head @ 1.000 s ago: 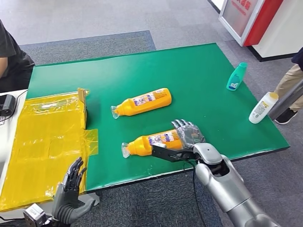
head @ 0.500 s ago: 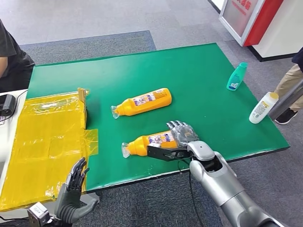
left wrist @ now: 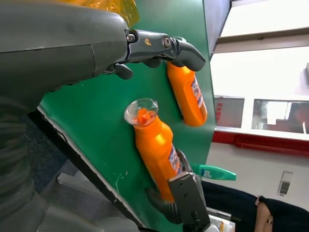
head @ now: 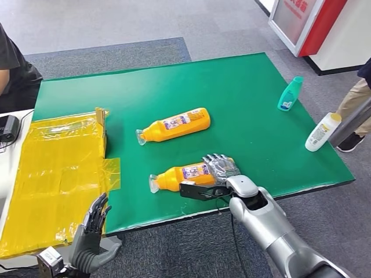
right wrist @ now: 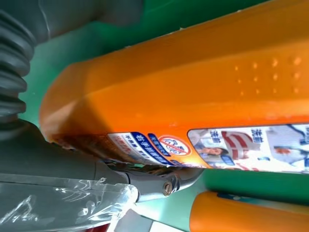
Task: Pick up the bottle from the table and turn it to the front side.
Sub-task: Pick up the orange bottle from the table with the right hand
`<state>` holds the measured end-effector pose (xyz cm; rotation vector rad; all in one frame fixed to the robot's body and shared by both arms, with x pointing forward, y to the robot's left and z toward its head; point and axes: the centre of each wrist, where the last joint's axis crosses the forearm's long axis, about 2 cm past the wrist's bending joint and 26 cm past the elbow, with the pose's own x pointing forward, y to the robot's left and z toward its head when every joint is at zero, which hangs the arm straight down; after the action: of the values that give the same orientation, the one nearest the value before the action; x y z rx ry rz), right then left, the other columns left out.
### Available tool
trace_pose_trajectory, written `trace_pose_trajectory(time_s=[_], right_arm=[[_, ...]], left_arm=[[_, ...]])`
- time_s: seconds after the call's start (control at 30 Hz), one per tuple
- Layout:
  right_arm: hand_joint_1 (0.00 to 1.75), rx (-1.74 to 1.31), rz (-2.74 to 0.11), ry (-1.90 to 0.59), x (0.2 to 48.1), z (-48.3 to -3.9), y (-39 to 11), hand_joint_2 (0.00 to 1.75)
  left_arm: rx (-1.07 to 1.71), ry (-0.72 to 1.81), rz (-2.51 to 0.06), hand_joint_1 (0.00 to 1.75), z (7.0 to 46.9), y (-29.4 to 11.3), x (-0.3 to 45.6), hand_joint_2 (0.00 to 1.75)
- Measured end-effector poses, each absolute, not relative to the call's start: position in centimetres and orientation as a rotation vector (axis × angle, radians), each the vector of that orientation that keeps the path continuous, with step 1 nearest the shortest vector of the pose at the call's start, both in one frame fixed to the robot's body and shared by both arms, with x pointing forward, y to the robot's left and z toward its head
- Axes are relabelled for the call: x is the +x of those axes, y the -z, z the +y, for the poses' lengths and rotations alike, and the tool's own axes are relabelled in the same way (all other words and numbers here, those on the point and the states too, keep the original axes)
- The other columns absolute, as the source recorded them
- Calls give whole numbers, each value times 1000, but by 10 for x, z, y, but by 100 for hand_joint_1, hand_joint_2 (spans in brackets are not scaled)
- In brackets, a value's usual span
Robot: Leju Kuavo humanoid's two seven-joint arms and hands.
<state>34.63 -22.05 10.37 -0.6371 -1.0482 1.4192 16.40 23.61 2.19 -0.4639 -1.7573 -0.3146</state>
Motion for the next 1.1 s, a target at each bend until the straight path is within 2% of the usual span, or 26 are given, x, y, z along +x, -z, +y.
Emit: trace_pose_trajectory(time_s=[0.1,0.73,1.1], right_arm=[[175,-635,-1050,-1419,346,-221,-101,175],[175,-611,-1103,-1411,342,-222,-102,175],[175,-539,-1440,-1201,279,-218,-123,175]], left_arm=[[-467,316,-1756,0,235,-21,163,175],[-454,316,-1748,0,237,-19,160,175],[-481,246,-1721,0,243,-16,138,175]])
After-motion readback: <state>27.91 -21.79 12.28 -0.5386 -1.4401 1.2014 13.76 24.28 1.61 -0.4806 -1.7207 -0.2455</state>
